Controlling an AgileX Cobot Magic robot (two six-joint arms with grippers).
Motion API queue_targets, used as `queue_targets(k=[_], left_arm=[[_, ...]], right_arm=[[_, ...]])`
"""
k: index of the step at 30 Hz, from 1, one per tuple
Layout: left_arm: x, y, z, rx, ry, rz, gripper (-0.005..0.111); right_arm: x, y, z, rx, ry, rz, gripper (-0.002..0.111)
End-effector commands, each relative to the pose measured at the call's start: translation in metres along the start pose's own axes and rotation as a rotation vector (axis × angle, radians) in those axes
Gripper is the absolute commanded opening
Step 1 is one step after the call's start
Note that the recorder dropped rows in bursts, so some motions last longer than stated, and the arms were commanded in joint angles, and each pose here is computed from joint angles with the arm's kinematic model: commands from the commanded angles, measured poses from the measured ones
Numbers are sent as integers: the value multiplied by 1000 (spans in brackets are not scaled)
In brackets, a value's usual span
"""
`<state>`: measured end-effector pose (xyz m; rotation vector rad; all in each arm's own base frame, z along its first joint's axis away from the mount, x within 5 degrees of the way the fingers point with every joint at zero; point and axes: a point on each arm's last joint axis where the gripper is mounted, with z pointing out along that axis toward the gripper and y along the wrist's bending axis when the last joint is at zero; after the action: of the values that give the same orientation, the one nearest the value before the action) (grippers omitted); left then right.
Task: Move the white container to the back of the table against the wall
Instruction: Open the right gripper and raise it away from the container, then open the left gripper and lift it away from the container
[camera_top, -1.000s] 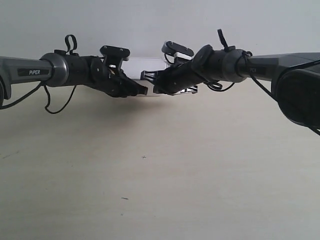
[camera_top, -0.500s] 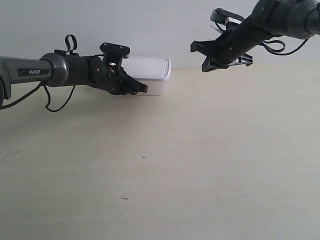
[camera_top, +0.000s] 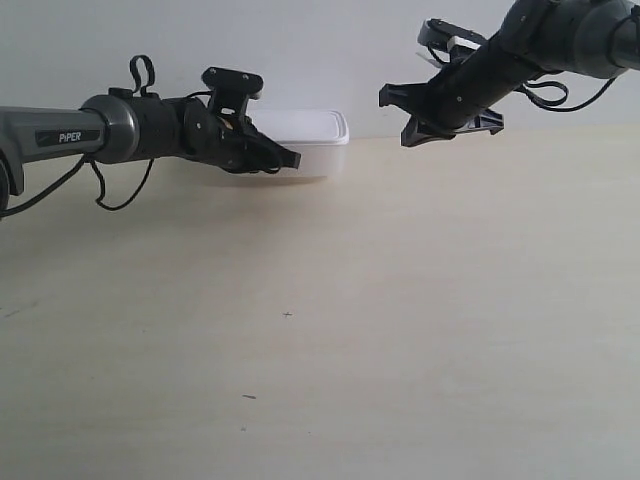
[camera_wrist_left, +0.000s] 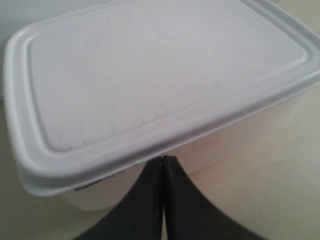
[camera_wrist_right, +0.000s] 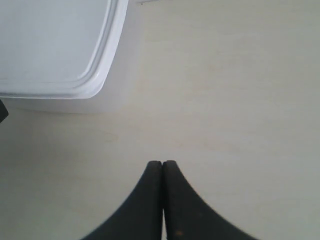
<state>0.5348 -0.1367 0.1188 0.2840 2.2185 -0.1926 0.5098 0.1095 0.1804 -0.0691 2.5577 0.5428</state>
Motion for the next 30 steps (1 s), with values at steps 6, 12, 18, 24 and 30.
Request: queue_targets(k=[6, 12, 18, 24, 30], left_arm=[[-1, 1, -3, 14, 45, 56, 0], [0, -1, -6, 27, 90, 72, 0], [-27, 4, -43, 55, 149, 105, 0], [-46, 10, -96, 68, 183, 116, 0], [-42, 20, -165, 53, 134, 50, 0]], right_arm=[[-4, 4, -6, -8, -9, -9, 0], [0, 4, -6, -13, 34, -11, 0], [-1, 10, -20, -26, 66, -10, 0], [-1, 23, -51, -52, 133, -47, 0], [4, 38, -91, -72, 162, -99, 0]])
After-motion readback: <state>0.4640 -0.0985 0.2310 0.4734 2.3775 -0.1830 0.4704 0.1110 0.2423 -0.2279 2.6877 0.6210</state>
